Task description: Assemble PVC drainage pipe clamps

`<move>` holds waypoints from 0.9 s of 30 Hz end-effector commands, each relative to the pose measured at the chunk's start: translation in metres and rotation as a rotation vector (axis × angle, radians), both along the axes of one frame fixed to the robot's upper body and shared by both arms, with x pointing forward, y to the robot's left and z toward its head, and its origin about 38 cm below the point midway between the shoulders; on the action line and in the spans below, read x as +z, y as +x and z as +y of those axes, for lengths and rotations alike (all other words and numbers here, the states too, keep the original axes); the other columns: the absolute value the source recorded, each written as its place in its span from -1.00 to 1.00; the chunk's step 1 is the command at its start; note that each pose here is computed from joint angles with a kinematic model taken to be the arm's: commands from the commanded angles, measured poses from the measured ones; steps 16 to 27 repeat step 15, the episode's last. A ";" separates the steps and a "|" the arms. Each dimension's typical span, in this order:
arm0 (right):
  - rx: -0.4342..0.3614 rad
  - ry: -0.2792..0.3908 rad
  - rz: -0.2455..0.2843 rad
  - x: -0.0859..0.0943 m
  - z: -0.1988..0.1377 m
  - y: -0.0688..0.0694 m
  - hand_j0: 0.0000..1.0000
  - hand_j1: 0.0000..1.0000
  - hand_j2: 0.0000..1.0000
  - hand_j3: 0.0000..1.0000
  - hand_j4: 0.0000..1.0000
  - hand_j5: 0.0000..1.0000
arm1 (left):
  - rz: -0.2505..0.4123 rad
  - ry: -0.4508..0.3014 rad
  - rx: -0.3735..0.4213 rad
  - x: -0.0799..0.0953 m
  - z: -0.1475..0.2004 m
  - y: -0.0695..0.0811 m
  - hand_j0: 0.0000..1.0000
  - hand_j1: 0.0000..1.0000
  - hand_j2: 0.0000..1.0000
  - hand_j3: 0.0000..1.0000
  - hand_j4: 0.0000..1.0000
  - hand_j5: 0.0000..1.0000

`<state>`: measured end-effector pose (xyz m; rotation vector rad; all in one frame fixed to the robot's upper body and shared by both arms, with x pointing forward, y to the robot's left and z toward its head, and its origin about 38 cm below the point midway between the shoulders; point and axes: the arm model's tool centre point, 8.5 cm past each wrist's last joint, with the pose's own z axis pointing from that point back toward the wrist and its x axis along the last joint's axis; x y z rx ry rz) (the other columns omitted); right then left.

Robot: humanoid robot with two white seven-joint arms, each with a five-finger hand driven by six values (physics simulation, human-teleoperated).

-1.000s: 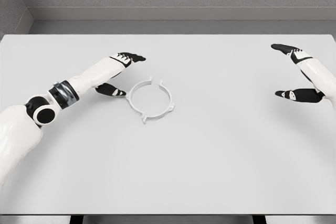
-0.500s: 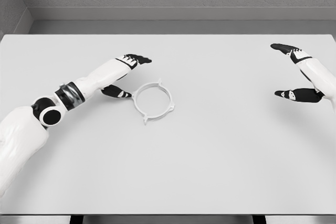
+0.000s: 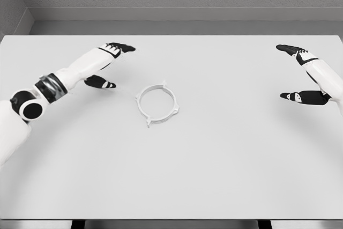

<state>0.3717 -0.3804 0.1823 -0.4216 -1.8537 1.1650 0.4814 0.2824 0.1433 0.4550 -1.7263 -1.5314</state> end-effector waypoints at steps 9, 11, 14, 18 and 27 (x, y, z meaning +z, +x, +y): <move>0.000 0.008 -0.001 0.001 0.000 0.000 1.00 1.00 1.00 1.00 1.00 1.00 | -0.063 0.083 0.240 0.049 0.132 -0.008 1.00 1.00 1.00 1.00 1.00 1.00; 0.000 0.008 0.000 0.000 0.000 0.000 1.00 1.00 1.00 1.00 1.00 1.00 | -0.063 0.081 0.243 0.050 0.134 -0.008 1.00 1.00 1.00 1.00 1.00 1.00; -0.001 0.006 0.000 0.001 -0.001 0.000 1.00 1.00 1.00 1.00 1.00 1.00 | -0.063 0.081 0.244 0.050 0.134 -0.008 1.00 1.00 1.00 1.00 1.00 1.00; -0.002 0.007 0.003 0.000 -0.001 -0.001 1.00 1.00 1.00 1.00 1.00 1.00 | -0.063 0.081 0.243 0.050 0.134 -0.008 1.00 1.00 1.00 1.00 1.00 1.00; -0.002 0.007 0.003 0.000 -0.001 -0.001 1.00 1.00 1.00 1.00 1.00 1.00 | -0.063 0.081 0.243 0.050 0.134 -0.008 1.00 1.00 1.00 1.00 1.00 1.00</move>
